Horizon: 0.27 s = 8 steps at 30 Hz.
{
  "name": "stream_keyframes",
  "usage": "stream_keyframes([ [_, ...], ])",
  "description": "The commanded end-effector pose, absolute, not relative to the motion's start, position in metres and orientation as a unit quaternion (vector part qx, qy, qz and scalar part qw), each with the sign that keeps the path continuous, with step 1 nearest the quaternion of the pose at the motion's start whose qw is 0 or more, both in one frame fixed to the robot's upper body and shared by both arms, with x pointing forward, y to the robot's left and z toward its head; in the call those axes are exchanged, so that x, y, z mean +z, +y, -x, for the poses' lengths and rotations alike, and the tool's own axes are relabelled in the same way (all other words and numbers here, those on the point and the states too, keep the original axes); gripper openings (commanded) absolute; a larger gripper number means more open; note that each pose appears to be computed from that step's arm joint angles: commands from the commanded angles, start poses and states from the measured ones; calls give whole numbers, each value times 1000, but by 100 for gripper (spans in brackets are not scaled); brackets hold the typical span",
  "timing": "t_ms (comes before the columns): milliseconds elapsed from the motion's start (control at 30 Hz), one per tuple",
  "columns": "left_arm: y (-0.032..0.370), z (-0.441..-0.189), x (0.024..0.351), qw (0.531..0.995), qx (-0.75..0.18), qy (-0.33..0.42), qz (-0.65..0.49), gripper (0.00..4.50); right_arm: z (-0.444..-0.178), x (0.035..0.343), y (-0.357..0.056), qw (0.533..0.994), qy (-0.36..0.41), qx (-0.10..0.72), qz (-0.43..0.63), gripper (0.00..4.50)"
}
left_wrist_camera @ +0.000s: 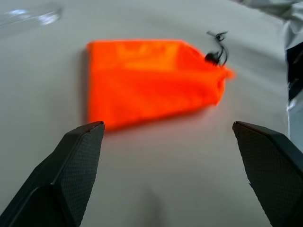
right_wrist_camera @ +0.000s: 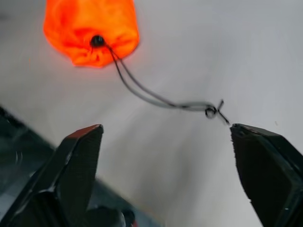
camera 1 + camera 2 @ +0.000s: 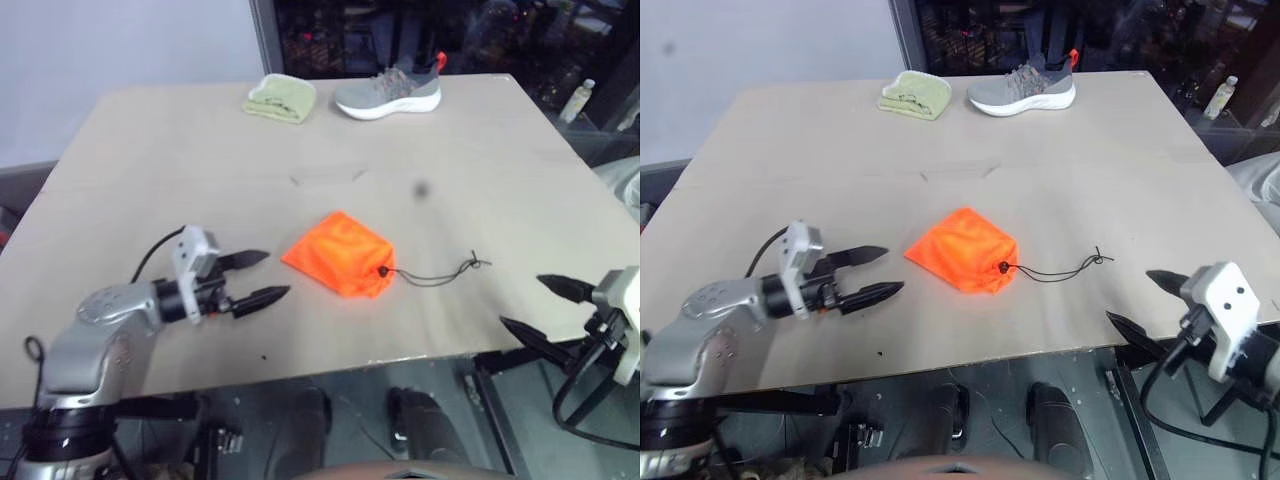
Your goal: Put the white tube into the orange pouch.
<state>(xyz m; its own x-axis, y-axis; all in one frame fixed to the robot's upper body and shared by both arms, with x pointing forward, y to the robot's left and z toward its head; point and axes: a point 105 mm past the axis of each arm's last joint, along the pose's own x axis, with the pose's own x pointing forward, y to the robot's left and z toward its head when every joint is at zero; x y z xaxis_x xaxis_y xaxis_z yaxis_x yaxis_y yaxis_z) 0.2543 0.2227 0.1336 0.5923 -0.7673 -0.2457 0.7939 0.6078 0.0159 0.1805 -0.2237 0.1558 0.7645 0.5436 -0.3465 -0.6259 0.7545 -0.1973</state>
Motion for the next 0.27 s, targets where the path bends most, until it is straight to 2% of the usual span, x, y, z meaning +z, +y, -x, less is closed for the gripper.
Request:
stream_keyframes([
  [33,237,-250,149,901,-410,81,-117,450,-175,166,-231,926,112,311,180,441],
  [267,235,-243,151,903,-409,85,-105,450,-180,171,-236,925,104,319,181,441],
])
